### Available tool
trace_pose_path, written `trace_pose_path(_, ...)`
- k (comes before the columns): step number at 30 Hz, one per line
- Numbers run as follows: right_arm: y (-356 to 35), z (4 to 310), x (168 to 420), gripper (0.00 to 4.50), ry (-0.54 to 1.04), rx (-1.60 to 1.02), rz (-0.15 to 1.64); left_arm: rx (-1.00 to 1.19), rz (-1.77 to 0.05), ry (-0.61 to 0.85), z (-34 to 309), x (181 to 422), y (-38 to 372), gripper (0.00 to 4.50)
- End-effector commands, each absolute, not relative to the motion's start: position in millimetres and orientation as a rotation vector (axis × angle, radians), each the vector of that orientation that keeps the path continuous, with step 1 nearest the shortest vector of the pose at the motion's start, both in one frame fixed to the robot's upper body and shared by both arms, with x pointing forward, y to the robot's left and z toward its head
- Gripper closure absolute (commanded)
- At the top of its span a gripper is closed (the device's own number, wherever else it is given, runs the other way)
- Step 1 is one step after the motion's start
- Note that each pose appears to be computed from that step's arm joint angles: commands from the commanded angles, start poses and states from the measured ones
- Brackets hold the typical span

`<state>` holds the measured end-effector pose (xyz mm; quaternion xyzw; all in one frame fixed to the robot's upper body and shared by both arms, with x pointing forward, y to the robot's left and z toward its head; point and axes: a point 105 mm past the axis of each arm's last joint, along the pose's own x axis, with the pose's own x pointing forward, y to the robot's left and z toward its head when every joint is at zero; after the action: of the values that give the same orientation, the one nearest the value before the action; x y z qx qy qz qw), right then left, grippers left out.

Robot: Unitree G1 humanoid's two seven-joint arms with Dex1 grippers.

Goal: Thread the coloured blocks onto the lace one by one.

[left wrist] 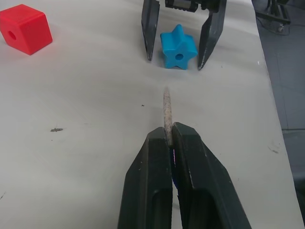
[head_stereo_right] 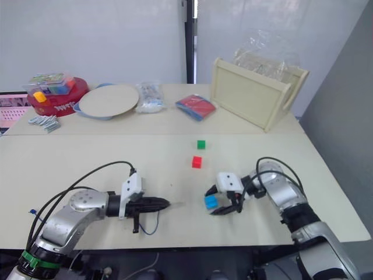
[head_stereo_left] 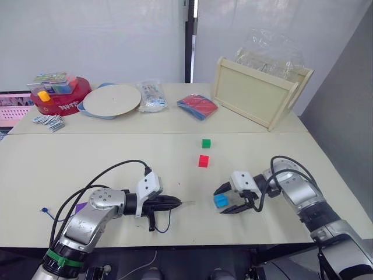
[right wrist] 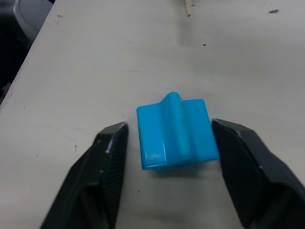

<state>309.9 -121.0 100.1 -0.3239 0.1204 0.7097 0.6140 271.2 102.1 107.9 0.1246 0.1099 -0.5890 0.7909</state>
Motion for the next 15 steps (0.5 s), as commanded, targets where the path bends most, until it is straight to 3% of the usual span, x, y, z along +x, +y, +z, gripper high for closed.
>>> trace_pose_path(1,-119,105,314,2.96,0.253,-0.738,1.605,0.274,-1.299,0.188,118,269,91,4.50)
trace_pose_path(2,-118,105,314,3.14,0.253,-0.722,1.599,0.274,-1.302,0.183,118,270,88,4.50)
trace_pose_path(15,-102,104,301,3.14,0.290,-0.649,1.548,0.283,-1.355,0.163,113,275,58,4.50)
